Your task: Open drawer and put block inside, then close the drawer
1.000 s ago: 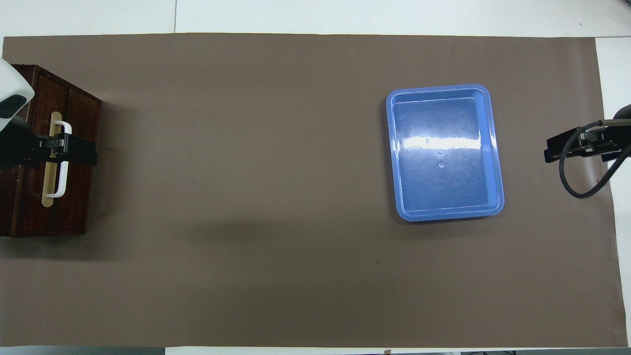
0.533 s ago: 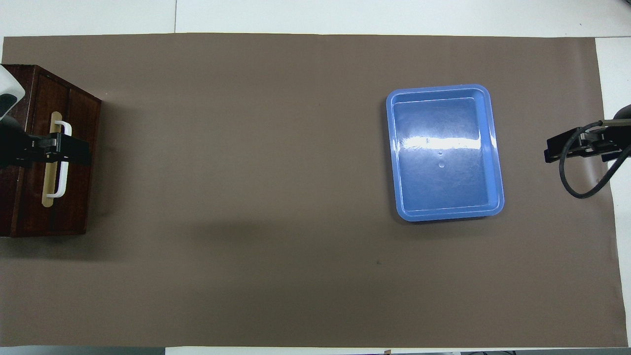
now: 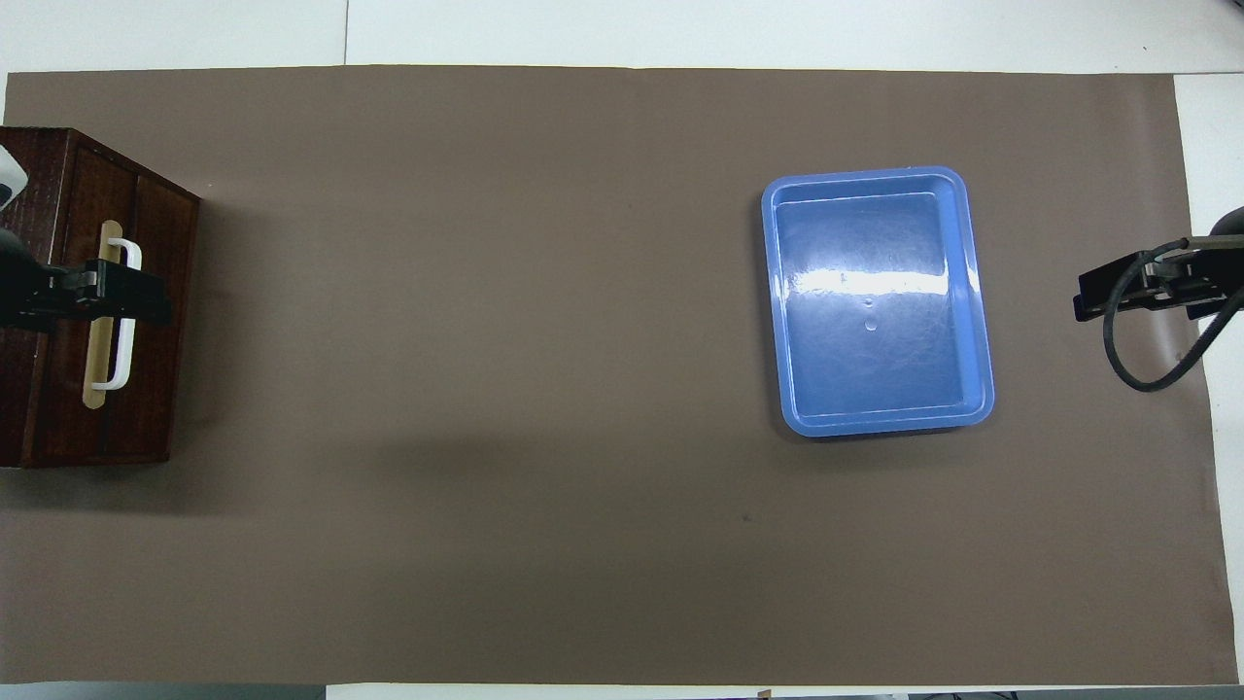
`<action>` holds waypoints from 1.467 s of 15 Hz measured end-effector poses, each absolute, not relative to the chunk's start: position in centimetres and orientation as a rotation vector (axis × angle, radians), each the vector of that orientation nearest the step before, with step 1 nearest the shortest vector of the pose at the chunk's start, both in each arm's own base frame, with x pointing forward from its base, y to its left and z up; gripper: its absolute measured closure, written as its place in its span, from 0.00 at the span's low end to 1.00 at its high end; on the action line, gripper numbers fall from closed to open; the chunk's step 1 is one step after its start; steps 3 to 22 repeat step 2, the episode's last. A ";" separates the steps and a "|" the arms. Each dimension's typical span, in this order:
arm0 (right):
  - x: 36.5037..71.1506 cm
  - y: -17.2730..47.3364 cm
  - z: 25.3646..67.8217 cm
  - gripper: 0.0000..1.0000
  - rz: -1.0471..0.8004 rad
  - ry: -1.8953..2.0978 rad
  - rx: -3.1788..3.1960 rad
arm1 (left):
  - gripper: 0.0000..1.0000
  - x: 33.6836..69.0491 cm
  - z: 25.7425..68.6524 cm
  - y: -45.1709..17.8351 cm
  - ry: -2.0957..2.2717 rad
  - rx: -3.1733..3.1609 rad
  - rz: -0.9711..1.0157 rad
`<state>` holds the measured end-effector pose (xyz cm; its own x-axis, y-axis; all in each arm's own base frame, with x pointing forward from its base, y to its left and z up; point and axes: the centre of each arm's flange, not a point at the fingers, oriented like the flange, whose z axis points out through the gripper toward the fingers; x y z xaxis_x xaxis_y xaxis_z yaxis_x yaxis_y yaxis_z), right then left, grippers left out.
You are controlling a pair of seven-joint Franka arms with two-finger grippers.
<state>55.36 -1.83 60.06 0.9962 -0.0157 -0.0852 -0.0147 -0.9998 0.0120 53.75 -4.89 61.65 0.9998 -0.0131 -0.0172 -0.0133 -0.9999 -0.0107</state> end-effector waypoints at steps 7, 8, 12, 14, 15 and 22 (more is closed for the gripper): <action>55.4 -1.8 60.1 0.00 -0.133 -0.024 3.127 | 0.00 53.7 61.7 -4.9 0.021 -3.131 0.027; 55.4 -1.8 60.1 0.00 -0.133 -0.024 3.127 | 0.00 53.7 61.7 -4.9 0.021 -3.131 0.027; 55.4 -1.8 60.1 0.00 -0.133 -0.024 3.127 | 0.00 53.7 61.7 -4.9 0.021 -3.131 0.027; 55.4 -1.8 60.1 0.00 -0.133 -0.024 3.127 | 0.00 53.7 61.7 -4.9 0.021 -3.131 0.027; 55.4 -1.8 60.1 0.00 -0.133 -0.024 3.127 | 0.00 53.7 61.7 -4.9 0.021 -3.131 0.027; 55.4 -1.8 60.1 0.00 -0.133 -0.024 3.127 | 0.00 53.7 61.7 -4.9 0.021 -3.131 0.027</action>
